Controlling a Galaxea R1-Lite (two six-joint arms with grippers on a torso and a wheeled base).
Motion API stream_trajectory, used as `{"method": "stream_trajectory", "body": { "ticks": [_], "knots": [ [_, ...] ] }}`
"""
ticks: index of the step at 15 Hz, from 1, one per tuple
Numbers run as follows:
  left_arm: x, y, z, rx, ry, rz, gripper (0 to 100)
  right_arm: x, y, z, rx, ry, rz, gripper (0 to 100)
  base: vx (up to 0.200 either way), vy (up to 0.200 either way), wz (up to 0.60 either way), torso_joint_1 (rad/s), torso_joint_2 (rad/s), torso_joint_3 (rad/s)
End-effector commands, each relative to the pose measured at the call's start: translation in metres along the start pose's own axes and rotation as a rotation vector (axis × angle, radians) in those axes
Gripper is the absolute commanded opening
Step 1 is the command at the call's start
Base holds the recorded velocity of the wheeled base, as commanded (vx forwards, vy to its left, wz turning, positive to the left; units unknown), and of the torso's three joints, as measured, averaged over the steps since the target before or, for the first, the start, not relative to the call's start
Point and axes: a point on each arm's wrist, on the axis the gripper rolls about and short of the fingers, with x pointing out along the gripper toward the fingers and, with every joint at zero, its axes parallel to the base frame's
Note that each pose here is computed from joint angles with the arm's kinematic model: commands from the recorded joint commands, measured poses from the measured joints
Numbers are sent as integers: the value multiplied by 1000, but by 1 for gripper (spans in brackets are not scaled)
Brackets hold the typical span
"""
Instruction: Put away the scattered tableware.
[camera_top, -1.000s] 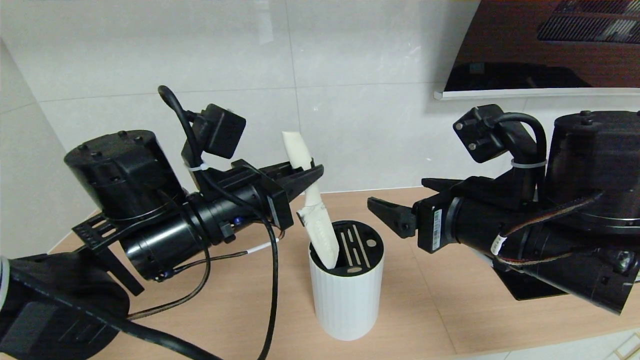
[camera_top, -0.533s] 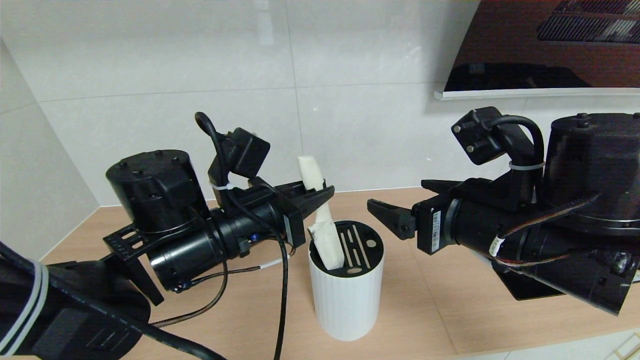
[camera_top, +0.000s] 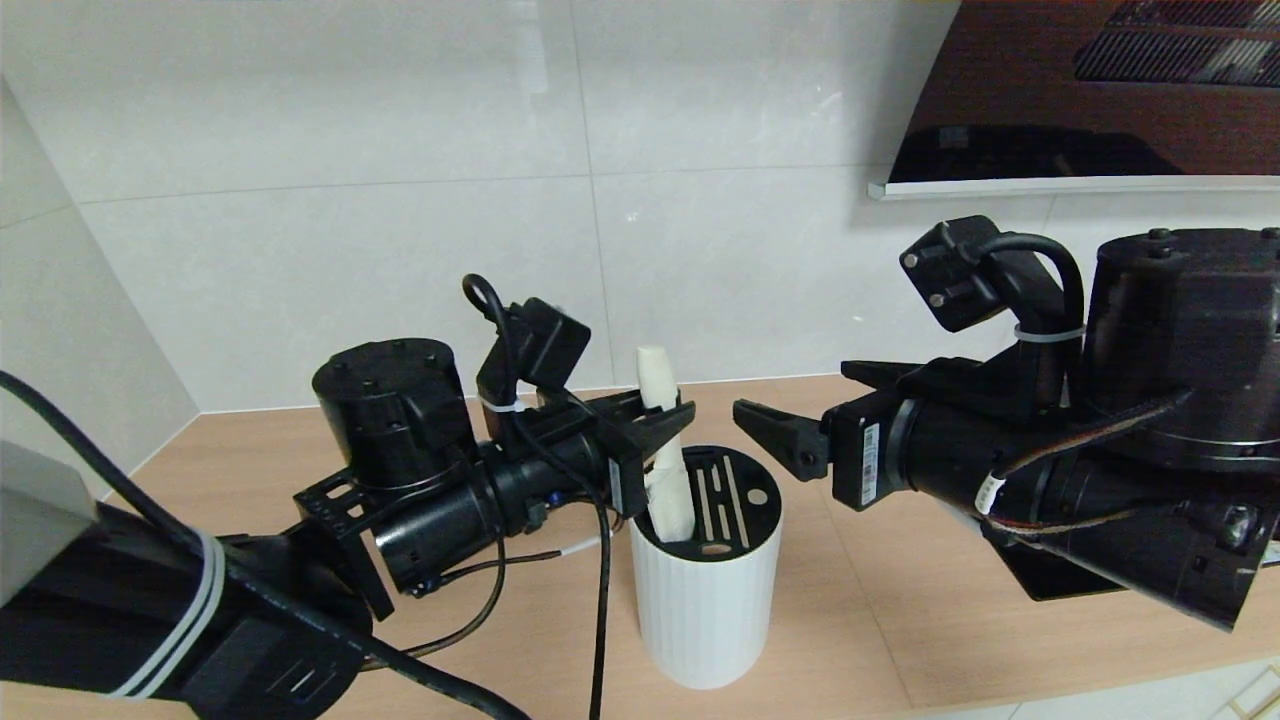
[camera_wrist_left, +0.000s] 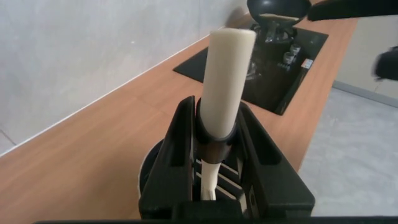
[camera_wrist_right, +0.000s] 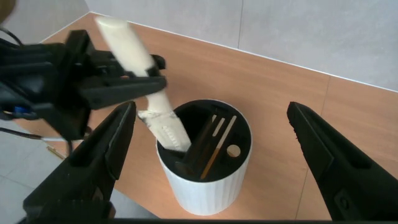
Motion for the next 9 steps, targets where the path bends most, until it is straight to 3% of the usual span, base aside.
{"method": "stream_trajectory", "body": {
  "ticks": [1, 6, 7, 9],
  "knots": [
    [6, 0, -12, -9, 35, -3, 0, 1, 1, -1, -1, 4, 1, 100, 0, 0, 0, 0, 0, 0],
    [11, -3, -18, -10, 43, 2, 0, 1, 0, -1, -1, 4, -1, 100, 0, 0, 0, 0, 0, 0],
    [11, -4, -19, 1, 46, 3, 100, 1, 1, -1, -1, 4, 1, 100, 0, 0, 0, 0, 0, 0],
    [10, -5, -15, 2, 23, 1, 100, 1, 1, -1, -1, 4, 1, 100, 0, 0, 0, 0, 0, 0]
  ]
}}
